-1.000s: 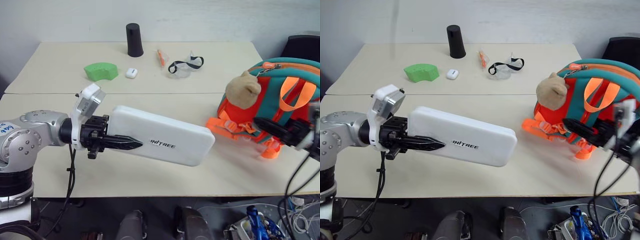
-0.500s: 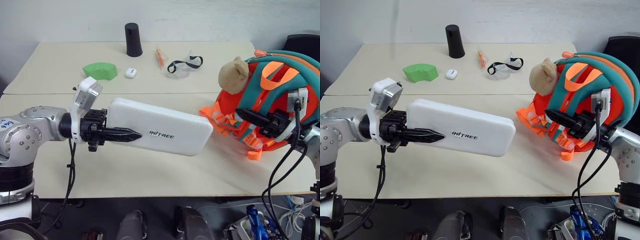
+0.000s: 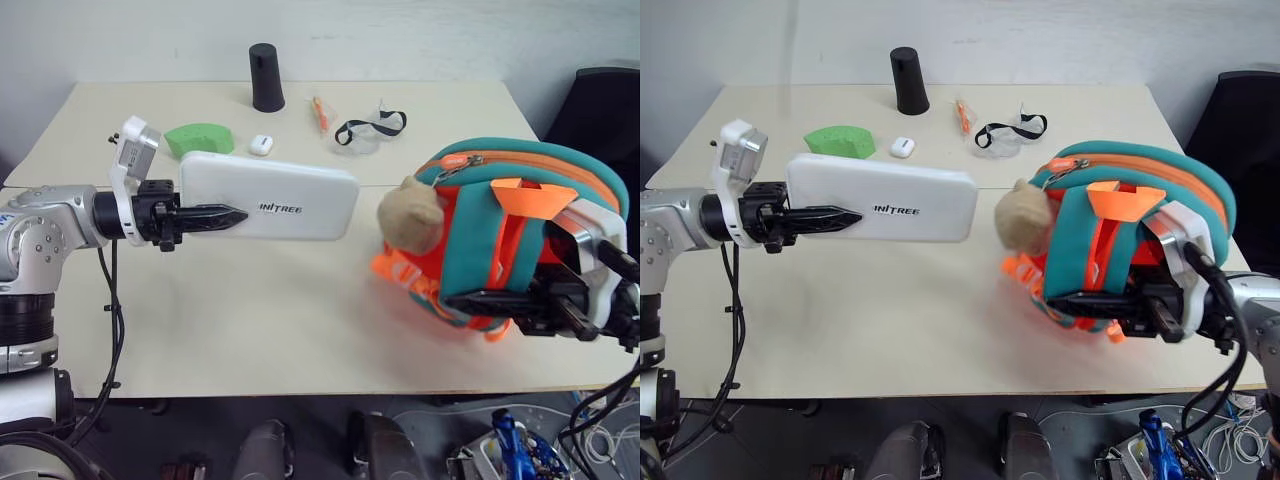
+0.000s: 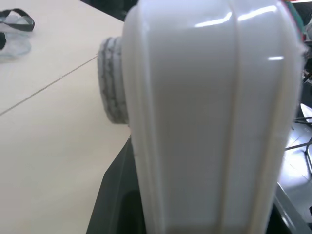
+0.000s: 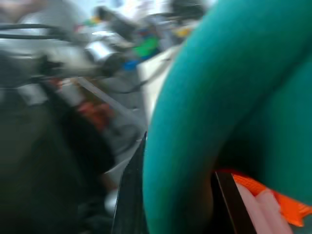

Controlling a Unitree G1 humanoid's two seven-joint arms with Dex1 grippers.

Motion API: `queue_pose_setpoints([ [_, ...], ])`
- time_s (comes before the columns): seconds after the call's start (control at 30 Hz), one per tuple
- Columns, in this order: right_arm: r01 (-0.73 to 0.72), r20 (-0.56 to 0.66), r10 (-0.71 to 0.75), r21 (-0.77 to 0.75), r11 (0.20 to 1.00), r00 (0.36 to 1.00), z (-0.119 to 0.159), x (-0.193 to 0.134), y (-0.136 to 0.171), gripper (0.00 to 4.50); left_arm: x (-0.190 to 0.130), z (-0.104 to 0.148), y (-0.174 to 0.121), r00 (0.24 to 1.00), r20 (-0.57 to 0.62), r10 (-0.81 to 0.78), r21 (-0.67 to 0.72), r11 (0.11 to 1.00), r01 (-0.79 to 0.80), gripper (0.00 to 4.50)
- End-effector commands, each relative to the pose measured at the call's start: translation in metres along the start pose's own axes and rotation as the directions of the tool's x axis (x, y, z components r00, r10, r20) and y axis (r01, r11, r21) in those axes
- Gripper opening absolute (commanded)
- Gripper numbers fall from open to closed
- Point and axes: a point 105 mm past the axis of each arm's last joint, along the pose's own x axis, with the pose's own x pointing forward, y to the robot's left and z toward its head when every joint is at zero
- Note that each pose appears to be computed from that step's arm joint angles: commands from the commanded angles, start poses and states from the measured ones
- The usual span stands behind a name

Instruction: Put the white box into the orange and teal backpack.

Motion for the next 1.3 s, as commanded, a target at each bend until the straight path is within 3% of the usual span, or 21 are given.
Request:
queue_pose_setpoints([
  [0.03, -0.133, -0.013, 0.133, -0.007, 0.991, 0.991, 0.011, 0.002, 0.028, 0.01, -0.006, 0.014, -0.003, 1.0, 0.015, -0.012, 0.065, 0.998, 0.011, 1.32],
  [0.27, -0.2, -0.054, 0.202, 0.042, 0.979, 0.978, 0.004, 0.006, 0.044, 0.01, -0.001, 0.014, -0.019, 0.995, 0.015, -0.098, 0.081, 0.992, 0.097, 1.32],
  [0.57, -0.13, -0.075, 0.134, 0.048, 0.99, 0.988, -0.009, 0.006, 0.03, 0.01, 0.025, 0.011, -0.042, 0.974, -0.028, -0.224, 0.152, 0.962, 0.226, 1.32],
  [1.1, -0.053, -0.098, 0.058, 0.048, 0.997, 0.993, -0.028, 0.003, 0.013, 0.01, 0.049, 0.012, -0.047, 0.913, -0.264, -0.312, 0.357, 0.847, 0.393, 1.32],
  [1.3, -0.047, -0.101, 0.051, 0.04, 0.998, 0.994, -0.03, 0.004, 0.01, 0.01, 0.072, 0.015, -0.047, 0.902, -0.248, -0.352, 0.38, 0.821, 0.425, 1.32],
])
